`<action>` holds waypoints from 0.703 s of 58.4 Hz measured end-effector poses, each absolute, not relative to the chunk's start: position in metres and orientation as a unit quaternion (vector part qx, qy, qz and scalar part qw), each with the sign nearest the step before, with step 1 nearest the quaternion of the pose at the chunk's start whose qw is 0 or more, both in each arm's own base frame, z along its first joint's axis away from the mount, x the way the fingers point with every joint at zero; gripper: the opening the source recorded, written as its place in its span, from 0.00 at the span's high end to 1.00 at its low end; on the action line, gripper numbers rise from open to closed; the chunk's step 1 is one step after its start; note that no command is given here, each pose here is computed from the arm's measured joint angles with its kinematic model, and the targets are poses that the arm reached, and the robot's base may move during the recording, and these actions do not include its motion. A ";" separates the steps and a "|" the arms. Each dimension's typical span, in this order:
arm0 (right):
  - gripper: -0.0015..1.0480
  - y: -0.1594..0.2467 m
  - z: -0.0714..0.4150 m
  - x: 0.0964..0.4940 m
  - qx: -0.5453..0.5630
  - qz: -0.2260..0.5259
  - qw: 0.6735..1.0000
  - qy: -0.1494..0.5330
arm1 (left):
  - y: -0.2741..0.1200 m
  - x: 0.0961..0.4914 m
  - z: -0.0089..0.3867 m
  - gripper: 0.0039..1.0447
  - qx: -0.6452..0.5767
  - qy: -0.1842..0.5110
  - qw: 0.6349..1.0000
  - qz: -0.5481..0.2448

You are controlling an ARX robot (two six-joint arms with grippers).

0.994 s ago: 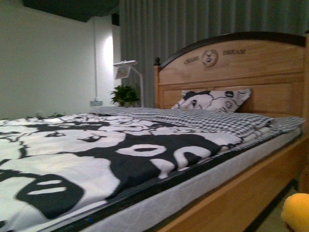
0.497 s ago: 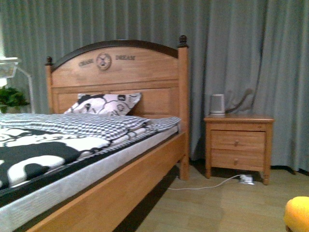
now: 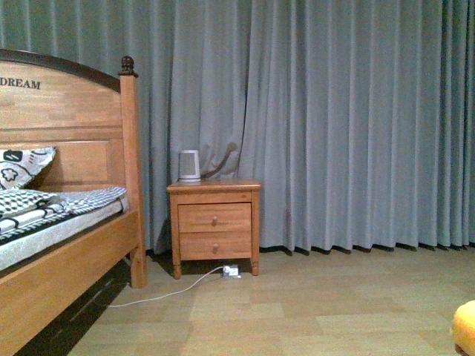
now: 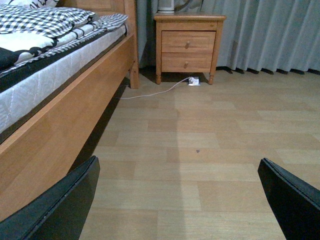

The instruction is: Put away toys

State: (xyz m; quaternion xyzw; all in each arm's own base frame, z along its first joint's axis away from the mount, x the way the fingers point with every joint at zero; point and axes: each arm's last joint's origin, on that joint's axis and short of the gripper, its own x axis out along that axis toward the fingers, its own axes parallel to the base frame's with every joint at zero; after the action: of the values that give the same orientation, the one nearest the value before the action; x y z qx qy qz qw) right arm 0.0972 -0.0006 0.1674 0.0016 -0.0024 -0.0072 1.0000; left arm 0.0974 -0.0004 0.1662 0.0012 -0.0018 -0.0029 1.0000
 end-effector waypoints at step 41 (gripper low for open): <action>0.92 0.000 0.167 0.097 0.002 0.002 1.000 -0.002 | 0.000 0.097 0.166 0.06 0.001 -0.002 1.000 -0.001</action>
State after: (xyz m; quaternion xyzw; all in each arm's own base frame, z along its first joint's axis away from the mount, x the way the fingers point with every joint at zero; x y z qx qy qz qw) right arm 0.0972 0.0000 0.1674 0.0016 -0.0024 0.0015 1.0000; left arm 0.0974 -0.0003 0.1663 0.0010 -0.0020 -0.0013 1.0000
